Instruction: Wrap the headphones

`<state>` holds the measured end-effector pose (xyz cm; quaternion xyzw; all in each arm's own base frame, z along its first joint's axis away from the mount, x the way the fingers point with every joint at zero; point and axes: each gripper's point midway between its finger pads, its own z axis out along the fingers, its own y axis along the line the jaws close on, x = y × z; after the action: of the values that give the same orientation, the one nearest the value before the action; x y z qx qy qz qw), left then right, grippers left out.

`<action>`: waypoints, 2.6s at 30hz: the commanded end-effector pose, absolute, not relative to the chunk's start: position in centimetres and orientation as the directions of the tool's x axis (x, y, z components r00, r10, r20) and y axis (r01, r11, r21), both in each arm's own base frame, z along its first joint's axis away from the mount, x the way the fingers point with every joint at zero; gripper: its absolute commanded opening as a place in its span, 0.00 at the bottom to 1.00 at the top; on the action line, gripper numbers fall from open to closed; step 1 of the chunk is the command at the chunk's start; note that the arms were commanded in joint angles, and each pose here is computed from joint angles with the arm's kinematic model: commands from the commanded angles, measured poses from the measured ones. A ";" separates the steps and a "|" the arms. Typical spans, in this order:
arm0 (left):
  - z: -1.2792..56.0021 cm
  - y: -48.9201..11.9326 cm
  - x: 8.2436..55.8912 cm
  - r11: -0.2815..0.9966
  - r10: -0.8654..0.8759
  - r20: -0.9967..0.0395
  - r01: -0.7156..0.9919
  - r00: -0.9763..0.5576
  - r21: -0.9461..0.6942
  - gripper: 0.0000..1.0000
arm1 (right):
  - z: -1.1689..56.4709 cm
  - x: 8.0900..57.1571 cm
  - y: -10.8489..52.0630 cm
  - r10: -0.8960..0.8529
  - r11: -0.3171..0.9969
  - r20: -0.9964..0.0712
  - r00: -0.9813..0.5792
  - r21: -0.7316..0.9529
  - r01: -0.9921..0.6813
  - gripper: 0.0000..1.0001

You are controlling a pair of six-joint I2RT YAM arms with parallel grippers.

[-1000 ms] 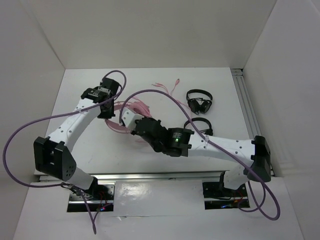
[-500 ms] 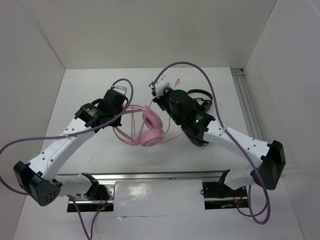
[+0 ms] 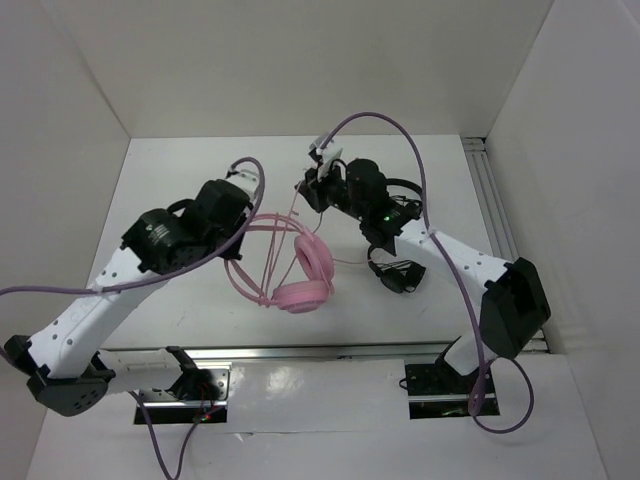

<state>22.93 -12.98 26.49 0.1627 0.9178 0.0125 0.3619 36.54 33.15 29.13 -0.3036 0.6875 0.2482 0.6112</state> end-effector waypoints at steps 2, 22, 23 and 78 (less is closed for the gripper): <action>34.0 -12.2 20.8 0.957 0.200 -0.784 0.289 -0.588 0.028 0.00 | 29.1 35.9 36.6 0.051 0.524 -0.994 -0.101 0.113 -0.844 0.21; 48.7 -9.6 21.2 0.938 -0.303 -0.905 0.073 -0.298 -0.338 0.00 | 18.1 27.2 47.6 0.176 0.033 -0.862 -0.475 0.487 -0.873 0.42; 49.4 -9.1 21.4 0.934 -0.329 -0.906 0.052 -0.268 -0.354 0.00 | 18.0 26.6 47.9 0.179 0.006 -0.862 -0.474 0.483 -0.876 0.42; 19.5 -16.6 19.9 0.903 0.354 -0.517 0.429 -0.780 -0.029 0.00 | 36.2 35.1 25.8 -0.463 0.838 -0.884 0.068 -0.462 -0.291 0.00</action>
<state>22.32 -16.14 17.23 0.1733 0.9504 -0.0310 0.2564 31.96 26.47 30.61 -0.3477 0.7020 -0.1082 0.6121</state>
